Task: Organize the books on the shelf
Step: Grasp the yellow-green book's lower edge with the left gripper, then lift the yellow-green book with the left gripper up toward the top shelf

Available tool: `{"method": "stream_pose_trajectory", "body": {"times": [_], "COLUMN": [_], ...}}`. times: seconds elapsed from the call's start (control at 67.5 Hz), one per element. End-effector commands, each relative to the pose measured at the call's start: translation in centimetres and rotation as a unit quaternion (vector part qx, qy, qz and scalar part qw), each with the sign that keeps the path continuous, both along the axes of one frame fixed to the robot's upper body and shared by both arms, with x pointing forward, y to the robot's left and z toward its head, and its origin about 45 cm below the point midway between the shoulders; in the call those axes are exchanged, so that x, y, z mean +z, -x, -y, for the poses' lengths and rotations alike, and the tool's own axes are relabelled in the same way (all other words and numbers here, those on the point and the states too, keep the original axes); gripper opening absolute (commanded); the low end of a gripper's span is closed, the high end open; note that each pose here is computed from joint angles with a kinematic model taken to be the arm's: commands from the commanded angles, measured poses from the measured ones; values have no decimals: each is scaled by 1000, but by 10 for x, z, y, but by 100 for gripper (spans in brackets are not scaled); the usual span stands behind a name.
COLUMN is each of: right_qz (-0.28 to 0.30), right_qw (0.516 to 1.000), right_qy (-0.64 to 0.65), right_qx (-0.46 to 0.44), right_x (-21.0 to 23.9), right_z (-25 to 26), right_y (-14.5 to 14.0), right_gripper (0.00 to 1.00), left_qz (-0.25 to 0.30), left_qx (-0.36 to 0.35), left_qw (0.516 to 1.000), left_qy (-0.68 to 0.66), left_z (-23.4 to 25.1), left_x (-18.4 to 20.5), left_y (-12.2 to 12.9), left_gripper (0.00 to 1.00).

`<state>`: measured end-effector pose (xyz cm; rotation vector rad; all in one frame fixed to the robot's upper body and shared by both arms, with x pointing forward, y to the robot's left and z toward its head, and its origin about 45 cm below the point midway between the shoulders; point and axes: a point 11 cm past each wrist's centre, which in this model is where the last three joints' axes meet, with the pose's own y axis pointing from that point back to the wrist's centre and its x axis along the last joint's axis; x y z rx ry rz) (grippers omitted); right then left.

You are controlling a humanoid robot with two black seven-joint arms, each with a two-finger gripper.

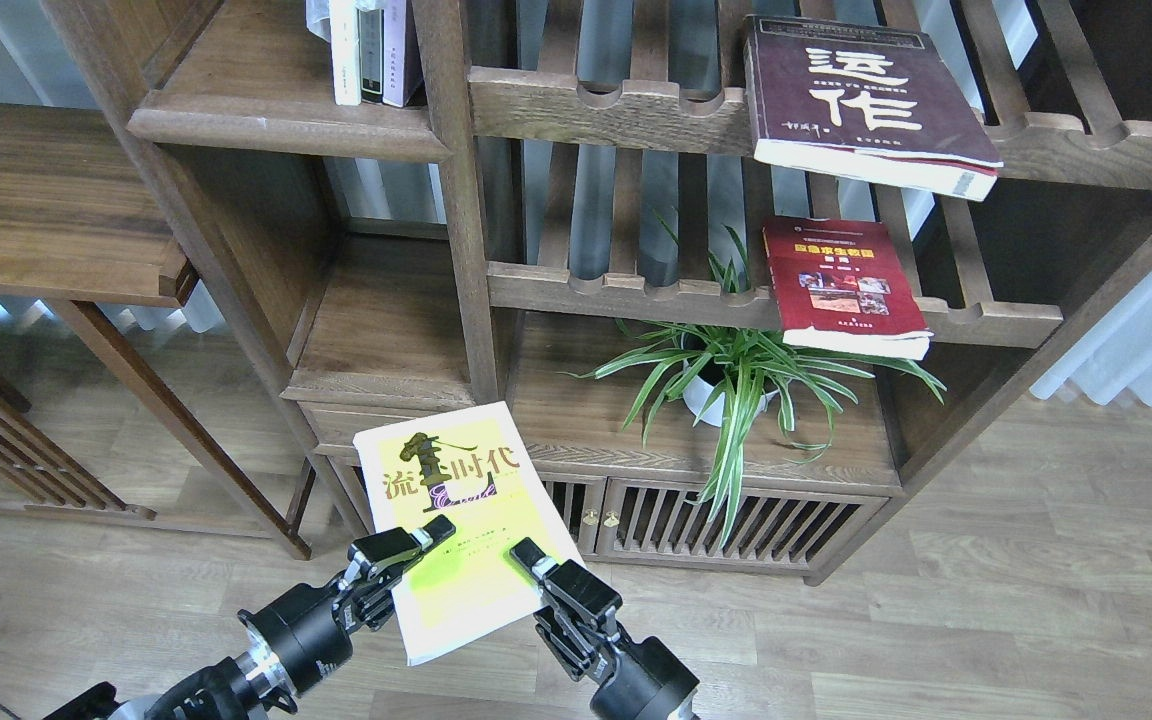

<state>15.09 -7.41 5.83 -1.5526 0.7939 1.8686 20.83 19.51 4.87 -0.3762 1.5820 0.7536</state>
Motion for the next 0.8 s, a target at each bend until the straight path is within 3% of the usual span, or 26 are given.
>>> {"method": "stream_pose_trajectory", "body": {"times": [0.0,0.178,0.474,0.785], "right_qz": [3,-8,-3,-7], "right_qw": [1000,999,997,989], "right_qy": [0,29,50,104], "right_qx": [0,-27,-52,-100], "right_x": [1,-16,-22,-42], "right_z": [0,20,38,80], "right_y": [-1,-10,-24,-37], "right_gripper": [98,98,98,98], "left_qz": [2,52,90,189], "left_qx": [-2,-33,-56,-66], "left_qw": [1000,998,991,967], "left_qy": [-1,-13,-86,-157], "left_z": [0,3,-23,-39], "left_x": [1,24,26,60], "left_y": [-1,-20,-27,-52], "left_gripper": [8,7,7,5]}}
